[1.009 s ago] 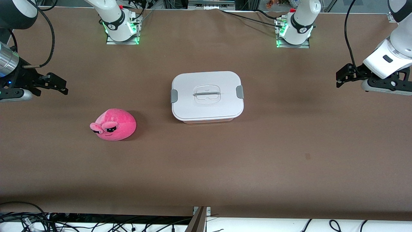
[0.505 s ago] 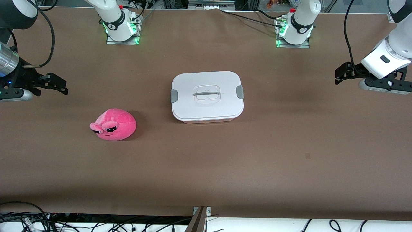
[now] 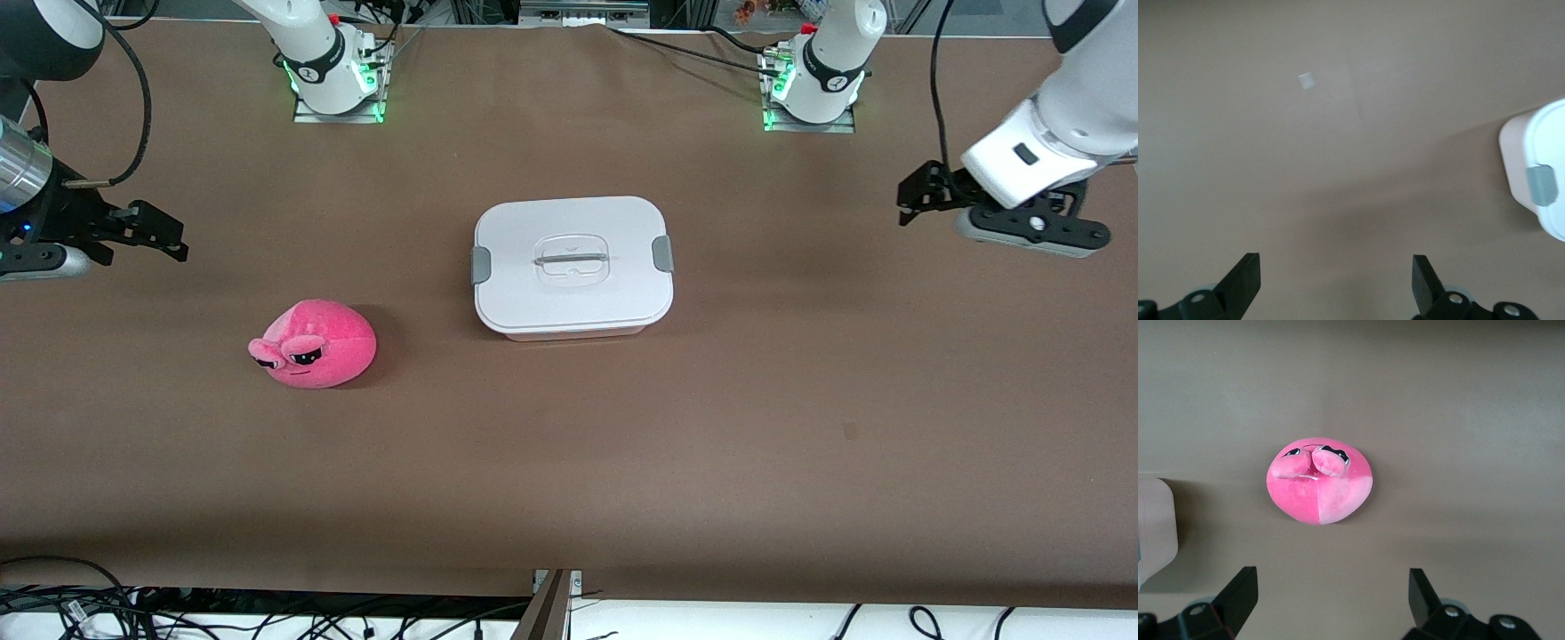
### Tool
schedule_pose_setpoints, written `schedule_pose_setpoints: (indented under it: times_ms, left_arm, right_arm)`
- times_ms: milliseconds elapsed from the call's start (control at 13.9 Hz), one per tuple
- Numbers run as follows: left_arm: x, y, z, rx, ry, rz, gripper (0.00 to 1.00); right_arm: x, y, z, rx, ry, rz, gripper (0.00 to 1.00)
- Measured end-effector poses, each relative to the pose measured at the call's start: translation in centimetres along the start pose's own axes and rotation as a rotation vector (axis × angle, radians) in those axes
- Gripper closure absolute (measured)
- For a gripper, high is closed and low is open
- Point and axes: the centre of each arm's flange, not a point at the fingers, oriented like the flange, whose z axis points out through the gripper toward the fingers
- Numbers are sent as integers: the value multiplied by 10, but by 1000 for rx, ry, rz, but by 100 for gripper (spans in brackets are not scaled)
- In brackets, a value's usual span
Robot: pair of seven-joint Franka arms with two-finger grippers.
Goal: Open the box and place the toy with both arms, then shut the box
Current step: 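Reach the left gripper to the white lid handle and grasp it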
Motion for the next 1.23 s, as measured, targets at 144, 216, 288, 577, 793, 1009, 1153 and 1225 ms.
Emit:
schedule_pose_setpoints:
  times_ms: [144, 216, 288, 577, 793, 1009, 1153, 1225]
  left_arm:
    - [7, 40, 5, -3, -21, 129, 0]
    - [12, 61, 12, -8, -35, 222, 0]
    - [19, 81, 21, -22, -48, 312, 0]
    - [39, 156, 54, -133, -78, 638, 0]
    - [53, 226, 78, -163, -11, 862, 0]
    - [75, 283, 130, -201, 85, 1033, 0]
    - [80, 322, 165, -227, 120, 1080, 0]
    - [78, 343, 180, -237, 131, 1101, 0]
  right_arm:
    - [0, 0, 0, 0, 0, 0, 0]
    - [0, 0, 0, 0, 0, 0, 0]
    - [0, 0, 0, 0, 1, 0, 0]
    - [0, 0, 0, 0, 1, -1, 0]
    - [0, -1, -1, 0, 1, -2, 0]
    - [0, -2, -1, 0, 2, -3, 0]
    - [0, -3, -1, 1, 1, -5, 0]
    - [0, -3, -1, 1, 0, -6, 0]
